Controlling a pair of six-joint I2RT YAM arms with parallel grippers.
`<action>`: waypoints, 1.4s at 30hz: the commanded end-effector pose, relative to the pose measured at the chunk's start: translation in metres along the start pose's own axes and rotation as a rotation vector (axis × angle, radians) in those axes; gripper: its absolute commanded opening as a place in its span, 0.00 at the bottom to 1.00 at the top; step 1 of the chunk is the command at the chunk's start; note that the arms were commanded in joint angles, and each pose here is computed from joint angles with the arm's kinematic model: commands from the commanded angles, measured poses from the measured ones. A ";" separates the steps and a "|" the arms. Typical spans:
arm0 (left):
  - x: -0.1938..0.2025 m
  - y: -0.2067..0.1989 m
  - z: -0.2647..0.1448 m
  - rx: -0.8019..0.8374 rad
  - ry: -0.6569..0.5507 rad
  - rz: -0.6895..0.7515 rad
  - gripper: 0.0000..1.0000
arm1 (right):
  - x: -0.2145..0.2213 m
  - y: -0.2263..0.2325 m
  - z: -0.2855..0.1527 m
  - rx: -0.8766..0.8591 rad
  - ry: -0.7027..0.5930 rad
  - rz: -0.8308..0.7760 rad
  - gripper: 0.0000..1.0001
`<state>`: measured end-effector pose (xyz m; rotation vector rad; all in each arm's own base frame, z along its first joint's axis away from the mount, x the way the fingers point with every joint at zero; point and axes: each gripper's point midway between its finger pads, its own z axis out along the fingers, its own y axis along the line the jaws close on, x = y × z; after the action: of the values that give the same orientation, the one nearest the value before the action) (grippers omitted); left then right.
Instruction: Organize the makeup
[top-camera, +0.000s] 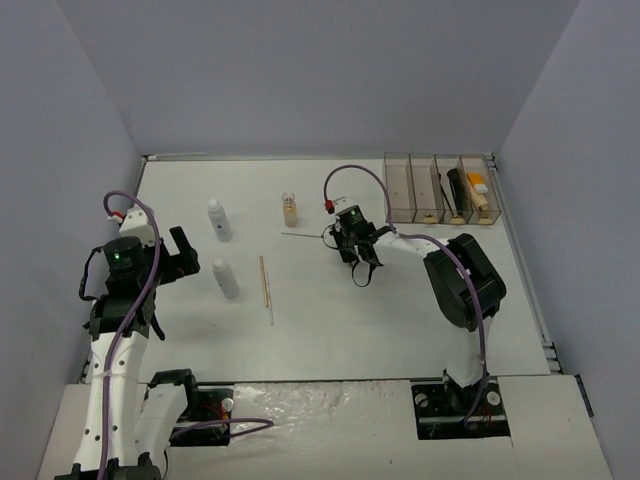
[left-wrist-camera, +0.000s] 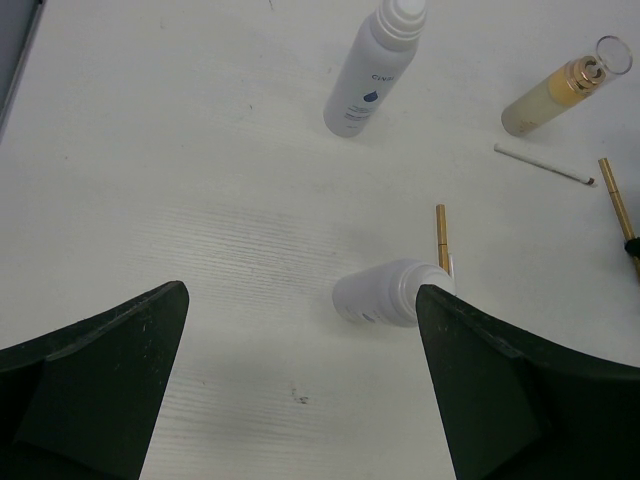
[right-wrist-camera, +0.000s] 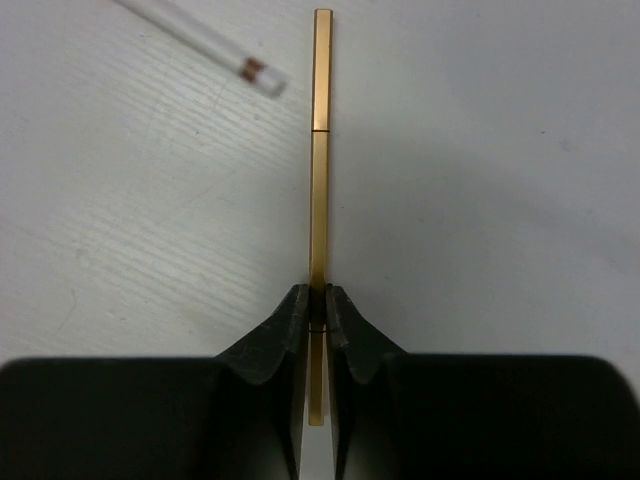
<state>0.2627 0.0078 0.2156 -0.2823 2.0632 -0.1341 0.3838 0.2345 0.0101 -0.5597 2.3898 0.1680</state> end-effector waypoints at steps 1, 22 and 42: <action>-0.033 -0.006 -0.005 0.016 -0.105 -0.006 0.97 | 0.001 -0.037 -0.018 0.134 0.010 0.028 0.00; -0.033 -0.006 -0.006 0.014 -0.102 -0.005 0.97 | -0.135 -0.290 -0.092 0.475 -0.248 0.321 0.00; -0.034 -0.006 -0.003 0.018 -0.090 -0.006 0.97 | -0.156 -0.273 -0.074 0.342 -0.277 0.252 0.48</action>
<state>0.2647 0.0088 0.2119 -0.2880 2.0774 -0.1326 0.5618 -0.0029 0.0749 0.0138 2.3496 -0.1466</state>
